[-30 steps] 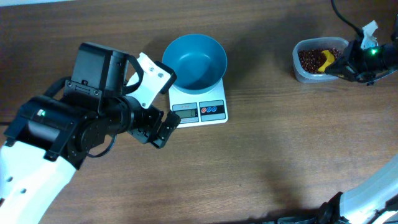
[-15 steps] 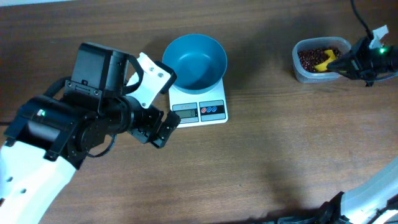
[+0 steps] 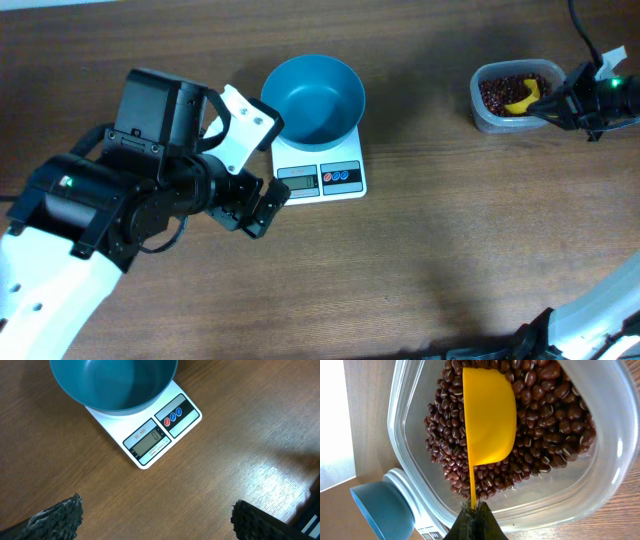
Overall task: Scoop item into bowl and weigh 50g on scale
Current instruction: 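Lower the scoop into the red beans and scoop beans with the right gripper, then lift the filled yellow scoop and carry it left over the teal bowl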
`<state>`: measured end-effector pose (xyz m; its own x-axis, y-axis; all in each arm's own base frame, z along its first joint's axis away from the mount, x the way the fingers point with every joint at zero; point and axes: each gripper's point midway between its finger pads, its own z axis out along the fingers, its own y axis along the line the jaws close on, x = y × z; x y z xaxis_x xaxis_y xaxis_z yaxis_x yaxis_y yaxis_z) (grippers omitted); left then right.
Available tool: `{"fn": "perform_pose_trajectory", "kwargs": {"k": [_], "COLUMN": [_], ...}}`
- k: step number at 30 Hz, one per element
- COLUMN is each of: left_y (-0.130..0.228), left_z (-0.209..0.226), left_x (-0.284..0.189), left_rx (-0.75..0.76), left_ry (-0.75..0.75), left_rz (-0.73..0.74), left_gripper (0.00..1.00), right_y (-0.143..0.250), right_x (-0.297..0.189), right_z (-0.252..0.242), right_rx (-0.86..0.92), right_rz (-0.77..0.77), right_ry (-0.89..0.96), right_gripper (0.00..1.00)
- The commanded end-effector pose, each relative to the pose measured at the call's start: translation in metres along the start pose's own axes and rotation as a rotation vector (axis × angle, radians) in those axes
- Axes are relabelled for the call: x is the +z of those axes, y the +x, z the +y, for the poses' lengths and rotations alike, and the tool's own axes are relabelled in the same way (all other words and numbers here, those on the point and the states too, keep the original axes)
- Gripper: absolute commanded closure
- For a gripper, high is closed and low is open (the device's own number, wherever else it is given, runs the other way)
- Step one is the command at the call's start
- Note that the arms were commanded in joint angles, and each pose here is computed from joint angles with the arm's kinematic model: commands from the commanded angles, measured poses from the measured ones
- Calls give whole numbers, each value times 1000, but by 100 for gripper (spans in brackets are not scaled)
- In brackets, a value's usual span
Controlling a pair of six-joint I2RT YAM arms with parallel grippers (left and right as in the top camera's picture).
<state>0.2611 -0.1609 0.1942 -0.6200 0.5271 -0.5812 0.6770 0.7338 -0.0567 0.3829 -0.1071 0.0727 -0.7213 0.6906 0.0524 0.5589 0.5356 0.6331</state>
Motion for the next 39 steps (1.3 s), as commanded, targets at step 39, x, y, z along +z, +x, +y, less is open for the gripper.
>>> {"fn": "perform_pose_trajectory", "kwargs": {"k": [39], "left_y": [-6], "left_z": [-1], "left_x": [-3], "left_rx": [18], "left_ry": [6], "left_rz": [-18], "left_gripper": [1], "right_y": [-2], "right_x": [-55], "right_z": [-3], "right_rx": [-182], "right_rz": [-43], "right_ry": [-402], "right_gripper": [96]}}
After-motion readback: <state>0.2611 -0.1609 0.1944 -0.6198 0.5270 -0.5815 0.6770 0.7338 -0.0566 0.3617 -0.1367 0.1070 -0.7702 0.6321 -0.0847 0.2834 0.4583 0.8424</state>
